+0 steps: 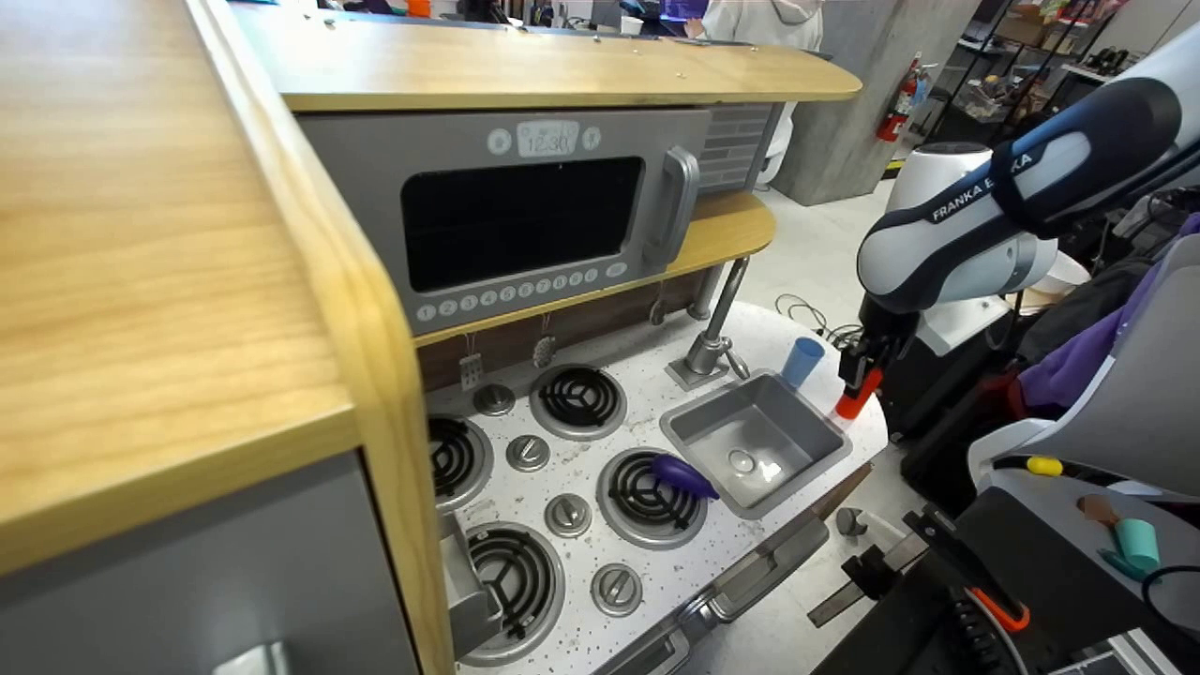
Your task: Put the sauce bottle in the sink
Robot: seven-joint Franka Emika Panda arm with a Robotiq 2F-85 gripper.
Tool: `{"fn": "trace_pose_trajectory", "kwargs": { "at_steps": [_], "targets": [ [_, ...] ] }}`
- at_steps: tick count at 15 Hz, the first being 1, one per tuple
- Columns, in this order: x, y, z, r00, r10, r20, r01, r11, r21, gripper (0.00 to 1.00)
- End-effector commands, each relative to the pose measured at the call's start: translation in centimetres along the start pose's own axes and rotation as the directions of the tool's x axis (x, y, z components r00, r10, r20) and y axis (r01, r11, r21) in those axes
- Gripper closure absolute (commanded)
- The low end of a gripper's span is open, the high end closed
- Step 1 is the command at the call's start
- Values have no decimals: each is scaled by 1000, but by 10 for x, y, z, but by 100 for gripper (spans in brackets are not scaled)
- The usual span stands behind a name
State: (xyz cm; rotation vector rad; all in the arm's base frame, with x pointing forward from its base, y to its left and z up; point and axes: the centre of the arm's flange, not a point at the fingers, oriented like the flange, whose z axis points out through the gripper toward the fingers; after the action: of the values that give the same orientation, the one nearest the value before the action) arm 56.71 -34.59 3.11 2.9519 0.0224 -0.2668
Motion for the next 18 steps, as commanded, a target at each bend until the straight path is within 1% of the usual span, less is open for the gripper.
{"fn": "trace_pose_trajectory", "kwargs": {
  "at_steps": [1,3,4,6,10,14,18],
  "targets": [
    [5,-1,2,999,-43,-14,43,999,-2,73],
    [0,-4,-5,997,-78,-8,78,997,11,86],
    [-4,-8,-10,995,-97,-14,97,995,20,87],
    [-10,-18,-19,991,-134,-20,134,990,41,87],
    [-19,-53,-31,980,-195,-41,198,975,100,87],
    [-14,-82,-24,976,-213,-46,217,970,107,87],
    [-6,-93,-11,976,-210,-52,214,973,88,87]
  ]
}}
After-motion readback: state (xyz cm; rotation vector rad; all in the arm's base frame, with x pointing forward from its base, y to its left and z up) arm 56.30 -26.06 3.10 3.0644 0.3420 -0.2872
